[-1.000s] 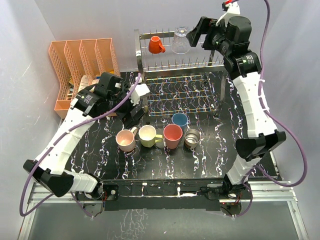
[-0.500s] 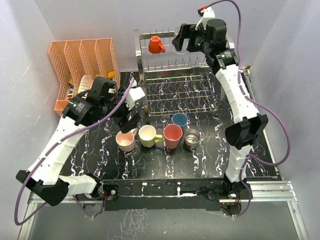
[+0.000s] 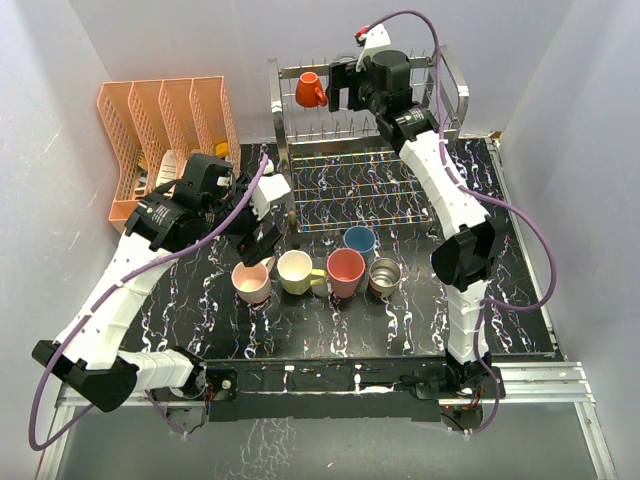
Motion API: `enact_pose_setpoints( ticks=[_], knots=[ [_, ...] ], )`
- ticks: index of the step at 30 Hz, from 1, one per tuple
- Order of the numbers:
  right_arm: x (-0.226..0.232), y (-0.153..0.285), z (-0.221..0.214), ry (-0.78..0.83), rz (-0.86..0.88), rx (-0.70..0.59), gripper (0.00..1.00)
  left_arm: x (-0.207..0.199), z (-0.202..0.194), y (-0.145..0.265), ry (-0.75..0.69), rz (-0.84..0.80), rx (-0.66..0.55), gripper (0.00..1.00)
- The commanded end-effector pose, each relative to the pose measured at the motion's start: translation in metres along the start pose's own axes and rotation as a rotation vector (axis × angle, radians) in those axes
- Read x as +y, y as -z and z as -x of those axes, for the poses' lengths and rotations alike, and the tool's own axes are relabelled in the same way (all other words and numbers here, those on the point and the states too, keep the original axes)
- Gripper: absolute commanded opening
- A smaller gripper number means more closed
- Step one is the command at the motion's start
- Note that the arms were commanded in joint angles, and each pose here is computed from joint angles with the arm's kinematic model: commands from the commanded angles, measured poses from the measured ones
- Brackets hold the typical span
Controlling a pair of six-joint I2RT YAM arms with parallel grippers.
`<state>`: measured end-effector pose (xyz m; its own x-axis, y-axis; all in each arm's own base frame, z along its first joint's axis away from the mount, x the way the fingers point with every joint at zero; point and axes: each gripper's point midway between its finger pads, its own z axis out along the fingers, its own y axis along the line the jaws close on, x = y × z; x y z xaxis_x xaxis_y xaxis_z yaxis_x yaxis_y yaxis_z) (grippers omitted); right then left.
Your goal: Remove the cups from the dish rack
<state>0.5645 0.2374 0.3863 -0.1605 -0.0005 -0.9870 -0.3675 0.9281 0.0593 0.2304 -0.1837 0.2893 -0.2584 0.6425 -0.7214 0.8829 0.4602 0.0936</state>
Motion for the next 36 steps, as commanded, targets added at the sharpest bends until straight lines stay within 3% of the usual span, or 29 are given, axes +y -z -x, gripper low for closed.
enact_pose_setpoints(
  ticks=[1, 4, 10, 17, 24, 30, 36],
  knots=[
    [-0.009, 0.013, 0.061, 0.03, -0.067, -0.186, 0.84, -0.002, 0.013, 0.008, -0.005, -0.003, -0.055, 0.97],
    [-0.01, 0.019, 0.072, 0.018, -0.075, -0.224, 0.68, -0.001, 0.016, 0.008, -0.003, -0.003, -0.067, 0.97],
    [-0.013, 0.038, 0.105, -0.004, -0.101, -0.309, 0.45, 0.004, 0.024, 0.007, -0.011, 0.017, -0.097, 0.97],
    [-0.018, 0.076, 0.142, -0.057, -0.108, -0.386, 0.39, 0.023, 0.048, 0.006, -0.06, 0.092, -0.178, 0.97],
    [-0.004, 0.139, 0.156, -0.182, 0.004, -0.38, 0.34, 0.048, 0.085, 0.009, -0.157, 0.207, -0.328, 0.97],
    [0.024, 0.207, 0.12, -0.348, 0.144, -0.286, 0.32, 0.058, 0.116, 0.017, -0.257, 0.279, -0.488, 0.97],
    [0.049, 0.269, 0.076, -0.484, 0.26, -0.172, 0.3, 0.051, 0.121, 0.021, -0.319, 0.281, -0.56, 0.97]
  ],
)
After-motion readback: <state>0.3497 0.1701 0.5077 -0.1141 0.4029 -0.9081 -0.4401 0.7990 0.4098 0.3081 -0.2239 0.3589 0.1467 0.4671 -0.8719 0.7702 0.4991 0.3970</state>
